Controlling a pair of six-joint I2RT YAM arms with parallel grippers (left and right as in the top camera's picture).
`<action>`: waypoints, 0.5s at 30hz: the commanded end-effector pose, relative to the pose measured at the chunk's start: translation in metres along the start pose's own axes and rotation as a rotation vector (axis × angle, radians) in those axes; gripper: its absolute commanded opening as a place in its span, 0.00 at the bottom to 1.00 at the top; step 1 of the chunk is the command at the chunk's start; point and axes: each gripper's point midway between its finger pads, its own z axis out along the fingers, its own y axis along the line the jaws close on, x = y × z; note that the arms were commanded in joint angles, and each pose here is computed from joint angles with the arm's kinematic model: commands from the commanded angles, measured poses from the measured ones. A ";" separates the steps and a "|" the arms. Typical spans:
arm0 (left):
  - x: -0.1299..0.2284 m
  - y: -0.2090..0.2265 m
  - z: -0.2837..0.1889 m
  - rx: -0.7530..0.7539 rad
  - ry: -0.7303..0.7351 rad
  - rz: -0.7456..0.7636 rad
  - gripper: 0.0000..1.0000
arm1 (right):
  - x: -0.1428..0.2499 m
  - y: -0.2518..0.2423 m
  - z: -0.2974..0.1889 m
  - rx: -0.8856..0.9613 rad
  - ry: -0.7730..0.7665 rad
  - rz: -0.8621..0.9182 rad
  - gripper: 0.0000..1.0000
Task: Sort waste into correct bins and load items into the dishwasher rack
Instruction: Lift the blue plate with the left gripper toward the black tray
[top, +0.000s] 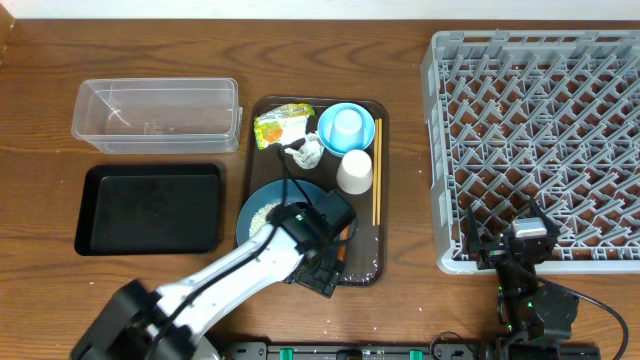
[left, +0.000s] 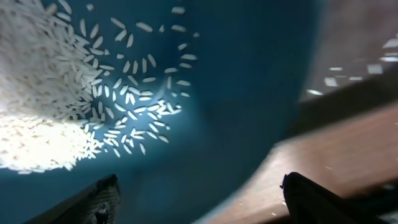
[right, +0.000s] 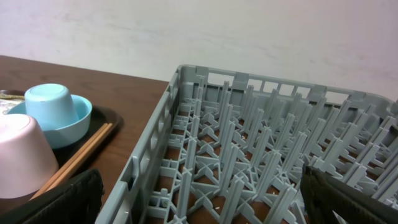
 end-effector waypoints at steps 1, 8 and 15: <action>-0.001 0.007 0.012 -0.049 0.028 -0.013 0.85 | 0.002 -0.002 0.000 0.008 0.006 0.016 0.99; -0.013 0.004 0.018 -0.040 -0.006 -0.008 0.62 | 0.002 -0.002 0.000 0.008 0.006 0.016 0.99; -0.014 0.014 0.016 -0.101 -0.015 -0.009 0.33 | 0.002 -0.002 0.000 0.008 0.006 0.016 0.99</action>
